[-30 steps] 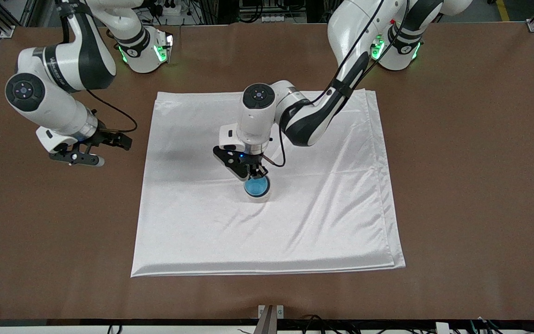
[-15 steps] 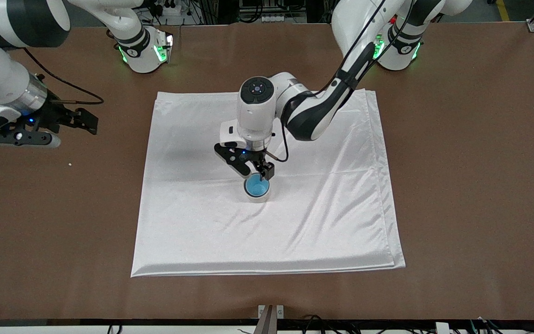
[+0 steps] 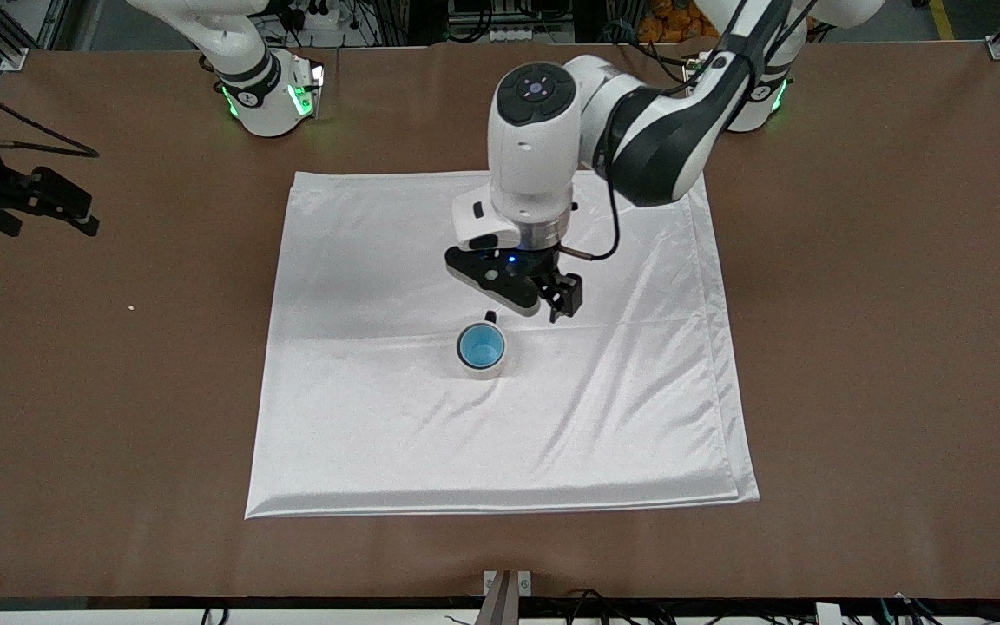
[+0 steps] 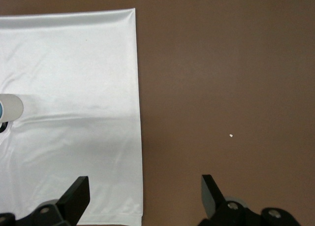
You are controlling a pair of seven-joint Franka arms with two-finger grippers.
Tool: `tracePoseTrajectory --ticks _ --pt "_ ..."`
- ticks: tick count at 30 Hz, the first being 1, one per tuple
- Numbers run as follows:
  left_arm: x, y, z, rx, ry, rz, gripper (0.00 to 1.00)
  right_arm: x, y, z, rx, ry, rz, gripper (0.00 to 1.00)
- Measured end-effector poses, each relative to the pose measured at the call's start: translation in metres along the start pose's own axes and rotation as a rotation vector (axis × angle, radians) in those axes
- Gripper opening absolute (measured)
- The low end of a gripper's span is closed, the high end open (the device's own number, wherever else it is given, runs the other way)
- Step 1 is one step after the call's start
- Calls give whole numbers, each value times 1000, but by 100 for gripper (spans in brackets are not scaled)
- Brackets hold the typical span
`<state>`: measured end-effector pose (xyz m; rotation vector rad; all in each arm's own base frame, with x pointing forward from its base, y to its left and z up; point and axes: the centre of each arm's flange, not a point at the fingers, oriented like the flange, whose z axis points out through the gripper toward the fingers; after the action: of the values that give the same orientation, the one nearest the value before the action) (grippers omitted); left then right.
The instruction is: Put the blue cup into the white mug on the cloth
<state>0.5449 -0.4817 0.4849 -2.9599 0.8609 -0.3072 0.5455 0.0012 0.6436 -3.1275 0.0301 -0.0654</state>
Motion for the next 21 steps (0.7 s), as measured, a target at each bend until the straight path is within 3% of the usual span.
tracePoseTrajectory --ticks 7,21 --pt "-15 -68 -62 27 -35 -164 100 6 -2 -16 -16 74 -10 100" --pt "-69 -124 -151 -15 -160 -418 100 8 -7 -14 -19 76 -19 100"
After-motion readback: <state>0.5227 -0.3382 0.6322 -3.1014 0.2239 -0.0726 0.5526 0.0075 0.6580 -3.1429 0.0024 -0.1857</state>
